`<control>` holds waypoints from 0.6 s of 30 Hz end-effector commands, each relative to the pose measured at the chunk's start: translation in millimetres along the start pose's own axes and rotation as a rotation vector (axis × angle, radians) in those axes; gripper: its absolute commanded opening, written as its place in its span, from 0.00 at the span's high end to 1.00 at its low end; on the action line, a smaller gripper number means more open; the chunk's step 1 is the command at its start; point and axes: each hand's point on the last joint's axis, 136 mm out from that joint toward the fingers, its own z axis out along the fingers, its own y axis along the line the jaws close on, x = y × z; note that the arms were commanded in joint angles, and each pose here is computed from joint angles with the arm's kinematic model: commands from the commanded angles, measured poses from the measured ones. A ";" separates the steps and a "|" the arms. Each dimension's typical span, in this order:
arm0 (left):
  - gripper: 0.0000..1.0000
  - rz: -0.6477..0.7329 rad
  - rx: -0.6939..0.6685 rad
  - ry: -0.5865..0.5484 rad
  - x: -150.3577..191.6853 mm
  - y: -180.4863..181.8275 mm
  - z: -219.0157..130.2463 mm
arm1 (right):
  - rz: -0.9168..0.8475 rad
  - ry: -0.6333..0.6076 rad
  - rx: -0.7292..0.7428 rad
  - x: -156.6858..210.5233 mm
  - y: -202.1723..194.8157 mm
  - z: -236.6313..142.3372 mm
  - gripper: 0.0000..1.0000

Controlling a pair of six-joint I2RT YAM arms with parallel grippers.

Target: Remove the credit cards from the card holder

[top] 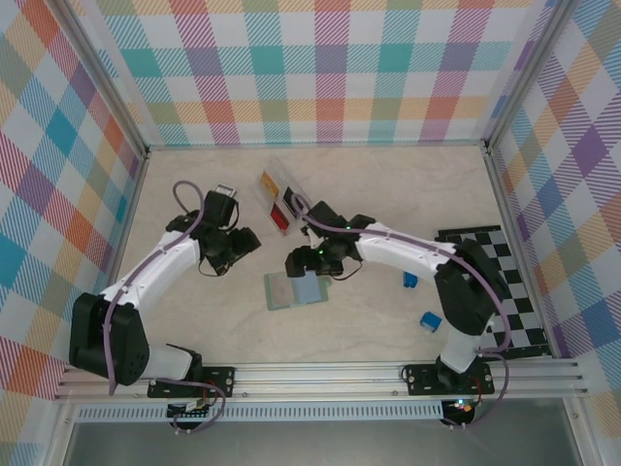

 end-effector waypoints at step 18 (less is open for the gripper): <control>0.00 -0.142 0.046 -0.022 -11.9 37.3 -2.1 | -0.208 0.150 0.385 10.6 -20.7 53.3 0.18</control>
